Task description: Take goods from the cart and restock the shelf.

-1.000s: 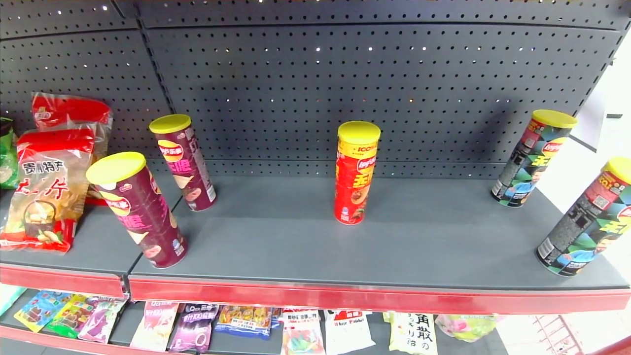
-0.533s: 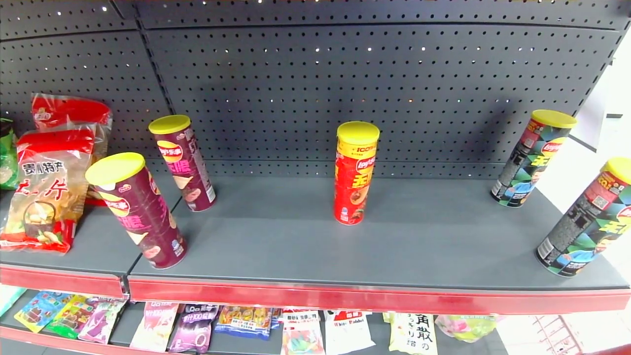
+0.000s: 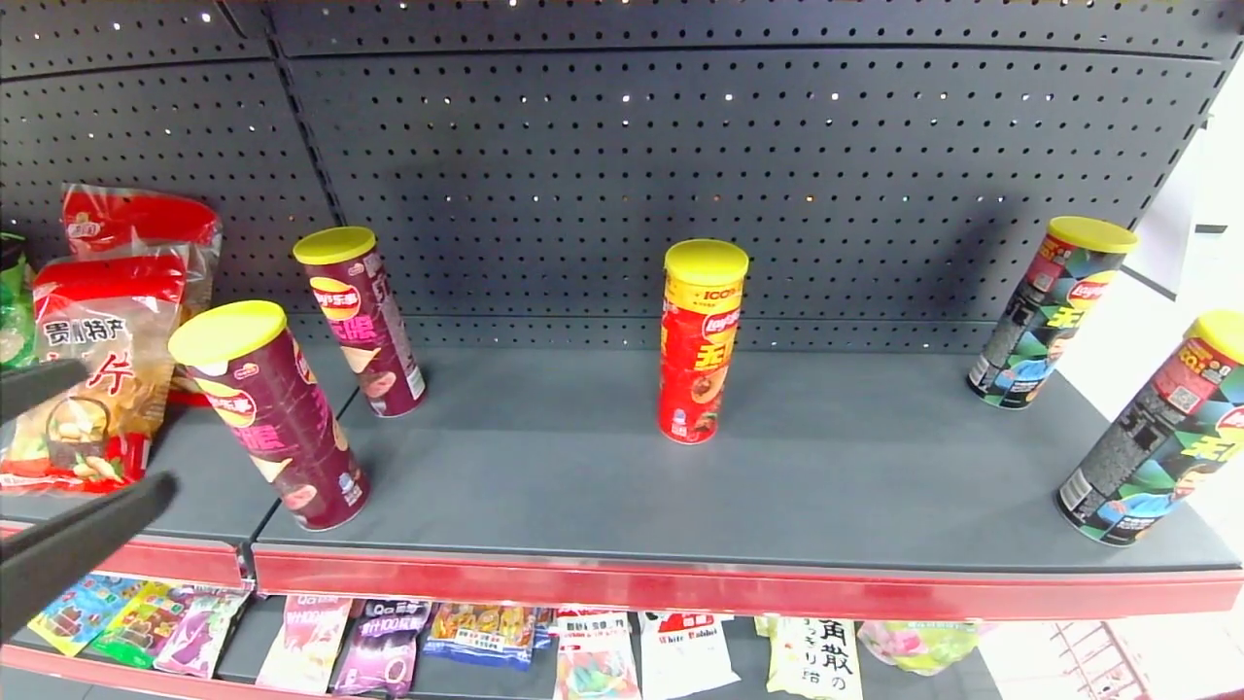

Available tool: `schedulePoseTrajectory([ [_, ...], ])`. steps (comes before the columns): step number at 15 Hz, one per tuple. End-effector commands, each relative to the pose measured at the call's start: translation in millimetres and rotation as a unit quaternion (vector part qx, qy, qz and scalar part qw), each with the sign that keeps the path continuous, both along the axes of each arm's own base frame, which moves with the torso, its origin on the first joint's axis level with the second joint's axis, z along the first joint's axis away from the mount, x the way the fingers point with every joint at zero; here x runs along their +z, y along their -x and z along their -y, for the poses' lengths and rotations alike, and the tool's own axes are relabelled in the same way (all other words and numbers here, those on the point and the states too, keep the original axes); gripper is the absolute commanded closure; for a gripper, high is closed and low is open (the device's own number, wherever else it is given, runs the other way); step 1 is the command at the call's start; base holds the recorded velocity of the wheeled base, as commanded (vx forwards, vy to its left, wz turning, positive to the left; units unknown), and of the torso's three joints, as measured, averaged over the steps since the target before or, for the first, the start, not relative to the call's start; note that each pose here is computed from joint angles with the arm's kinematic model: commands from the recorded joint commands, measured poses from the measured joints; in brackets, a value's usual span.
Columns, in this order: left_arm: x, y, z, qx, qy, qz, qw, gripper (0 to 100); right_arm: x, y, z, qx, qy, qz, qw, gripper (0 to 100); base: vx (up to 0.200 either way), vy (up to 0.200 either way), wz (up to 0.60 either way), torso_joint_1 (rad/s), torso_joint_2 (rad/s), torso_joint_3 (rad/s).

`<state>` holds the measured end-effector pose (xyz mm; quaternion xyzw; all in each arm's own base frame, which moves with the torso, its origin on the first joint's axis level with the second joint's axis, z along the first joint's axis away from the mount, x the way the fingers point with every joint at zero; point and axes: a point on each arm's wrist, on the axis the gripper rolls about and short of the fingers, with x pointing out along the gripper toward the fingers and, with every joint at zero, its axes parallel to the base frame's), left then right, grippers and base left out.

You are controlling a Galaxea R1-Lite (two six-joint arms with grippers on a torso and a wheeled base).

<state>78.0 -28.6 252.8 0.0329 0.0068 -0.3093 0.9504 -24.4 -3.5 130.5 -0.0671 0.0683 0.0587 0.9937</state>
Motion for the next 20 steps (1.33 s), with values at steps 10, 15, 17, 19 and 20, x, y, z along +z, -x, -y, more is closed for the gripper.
schedulePoseTrajectory([
  [10,-58.6,-203,173.1,-0.219,-0.092,-0.089,0.9674,0,0,0,0,-0.007,0.000,0.001,1.000,100,0.000,0.000,0.00,0.000,0.00,0.000],
  [15,-65.5,-244,200.3,-0.174,-0.094,-0.071,0.9777,0,0,0,1,-0.019,-0.006,-0.001,1.000,100,0.000,0.000,0.00,0.000,0.00,0.000],
  [17,-65.4,-250,206.2,-0.174,-0.089,-0.062,0.9787,0,-1,0,1,-0.019,-0.005,-0.001,1.000,100,0.000,0.000,0.00,0.000,0.00,0.000],
  [19,-66.8,-255,213.6,-0.177,-0.085,-0.056,0.9789,0,-1,0,1,-0.020,-0.006,-0.001,1.000,100,0.000,0.000,0.00,0.000,0.00,0.000],
  [20,-67.4,-258,215.4,-0.177,-0.084,-0.055,0.9791,0,-1,0,1,-0.020,-0.006,-0.002,1.000,100,0.000,0.000,0.00,0.000,0.00,0.000],
])
